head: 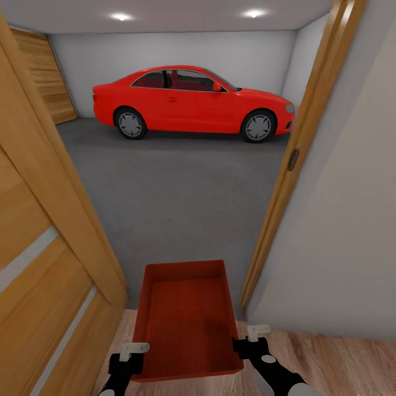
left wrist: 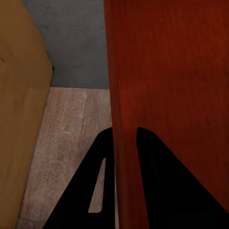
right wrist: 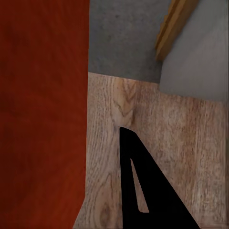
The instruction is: Move the two storage containers from the living room to the garage. In the garage, place one container on the floor and stack the other container on top of it (either order is fine).
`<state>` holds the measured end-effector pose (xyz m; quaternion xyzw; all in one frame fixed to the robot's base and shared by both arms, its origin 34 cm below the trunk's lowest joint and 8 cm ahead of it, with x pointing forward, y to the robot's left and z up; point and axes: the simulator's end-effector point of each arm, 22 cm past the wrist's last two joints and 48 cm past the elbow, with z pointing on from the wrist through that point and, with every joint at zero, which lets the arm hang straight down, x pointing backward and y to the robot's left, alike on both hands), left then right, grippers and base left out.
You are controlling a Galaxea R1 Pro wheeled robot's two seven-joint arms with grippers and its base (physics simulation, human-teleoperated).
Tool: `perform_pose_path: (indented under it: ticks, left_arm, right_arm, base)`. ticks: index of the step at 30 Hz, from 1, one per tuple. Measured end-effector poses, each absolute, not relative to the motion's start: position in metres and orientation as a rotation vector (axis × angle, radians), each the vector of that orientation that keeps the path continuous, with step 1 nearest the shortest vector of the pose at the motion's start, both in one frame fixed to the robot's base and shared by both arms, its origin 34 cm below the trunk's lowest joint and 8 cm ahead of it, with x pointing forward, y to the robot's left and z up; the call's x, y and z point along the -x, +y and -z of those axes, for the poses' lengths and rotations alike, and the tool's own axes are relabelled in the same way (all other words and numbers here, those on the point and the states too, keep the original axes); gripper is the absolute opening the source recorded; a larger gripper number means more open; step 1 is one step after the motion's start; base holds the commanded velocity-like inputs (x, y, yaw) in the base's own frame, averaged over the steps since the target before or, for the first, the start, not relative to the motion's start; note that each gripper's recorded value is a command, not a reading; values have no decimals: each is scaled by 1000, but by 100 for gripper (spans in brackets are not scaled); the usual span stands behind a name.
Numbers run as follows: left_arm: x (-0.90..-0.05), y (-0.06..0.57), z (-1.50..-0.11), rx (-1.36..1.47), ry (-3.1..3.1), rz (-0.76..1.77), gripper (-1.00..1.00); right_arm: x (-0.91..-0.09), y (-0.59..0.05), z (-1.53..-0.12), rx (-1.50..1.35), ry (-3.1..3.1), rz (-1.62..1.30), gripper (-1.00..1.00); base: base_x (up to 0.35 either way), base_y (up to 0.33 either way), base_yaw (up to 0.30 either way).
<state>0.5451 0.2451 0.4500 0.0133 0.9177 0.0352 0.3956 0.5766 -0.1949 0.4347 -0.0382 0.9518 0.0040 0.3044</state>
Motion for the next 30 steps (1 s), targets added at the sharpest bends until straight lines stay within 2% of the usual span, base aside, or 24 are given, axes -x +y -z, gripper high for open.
perform_pose_path:
  ticks: [7, 30]
  left_arm:
    - [-545, 245, -451, -34, 2325, -90, -100]
    - [-545, 245, -450, -31, 2325, -88, -100]
  right_arm:
    - [-577, -195, -435, 101, 2520, -11, -100]
    - [-577, -195, -435, 101, 2519, -11, -100]
  base:
    - [5, 7, -159]
    - [46, 99, -3]
